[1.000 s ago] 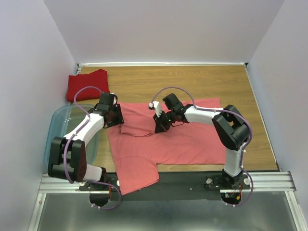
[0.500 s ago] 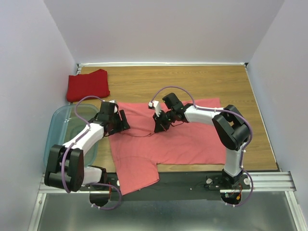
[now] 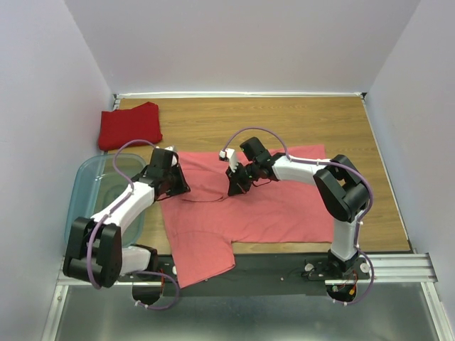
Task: Fold and stack the t-shirts
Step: Fold the tshirt
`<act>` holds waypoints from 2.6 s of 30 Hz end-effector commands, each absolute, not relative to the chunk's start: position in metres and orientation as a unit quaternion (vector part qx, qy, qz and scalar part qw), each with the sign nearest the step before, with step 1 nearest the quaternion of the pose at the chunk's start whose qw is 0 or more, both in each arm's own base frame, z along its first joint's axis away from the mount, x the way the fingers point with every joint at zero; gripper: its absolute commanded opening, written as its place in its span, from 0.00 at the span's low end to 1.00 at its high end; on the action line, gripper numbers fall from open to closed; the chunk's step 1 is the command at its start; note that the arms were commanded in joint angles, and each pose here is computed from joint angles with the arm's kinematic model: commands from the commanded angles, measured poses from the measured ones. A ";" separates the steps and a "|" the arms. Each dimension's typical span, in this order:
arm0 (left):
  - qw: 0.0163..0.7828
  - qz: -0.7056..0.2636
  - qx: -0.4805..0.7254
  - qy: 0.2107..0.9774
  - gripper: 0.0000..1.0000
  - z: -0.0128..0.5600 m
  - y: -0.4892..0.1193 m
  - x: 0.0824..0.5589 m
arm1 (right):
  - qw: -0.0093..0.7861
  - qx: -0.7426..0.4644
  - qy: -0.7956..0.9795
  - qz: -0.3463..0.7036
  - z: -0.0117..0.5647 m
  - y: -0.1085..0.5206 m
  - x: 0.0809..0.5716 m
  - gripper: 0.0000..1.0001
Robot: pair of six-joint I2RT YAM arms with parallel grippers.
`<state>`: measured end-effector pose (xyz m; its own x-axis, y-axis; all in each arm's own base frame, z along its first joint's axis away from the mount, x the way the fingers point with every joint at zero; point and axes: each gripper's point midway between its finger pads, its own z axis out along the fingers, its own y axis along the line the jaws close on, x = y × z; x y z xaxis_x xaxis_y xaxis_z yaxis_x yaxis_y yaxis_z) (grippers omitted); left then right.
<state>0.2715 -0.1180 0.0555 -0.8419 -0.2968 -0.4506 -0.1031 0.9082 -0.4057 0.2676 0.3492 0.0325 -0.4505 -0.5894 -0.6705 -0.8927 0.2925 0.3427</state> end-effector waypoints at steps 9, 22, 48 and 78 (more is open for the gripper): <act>0.251 -0.203 -0.111 0.940 0.20 0.078 -0.121 0.252 | 0.214 -0.480 0.764 0.374 0.053 0.349 0.256 0.06; 0.337 -0.132 -0.159 0.918 0.54 0.102 -0.090 0.280 | 0.301 -0.421 0.786 0.339 0.111 0.319 0.292 0.53; 0.339 -0.071 -0.179 0.921 0.52 0.051 -0.041 0.424 | 0.369 0.294 0.870 0.145 0.059 -0.009 0.381 0.51; 0.330 -0.053 -0.181 0.925 0.28 0.037 -0.024 0.442 | 0.356 0.378 0.837 0.171 0.026 -0.035 0.374 0.39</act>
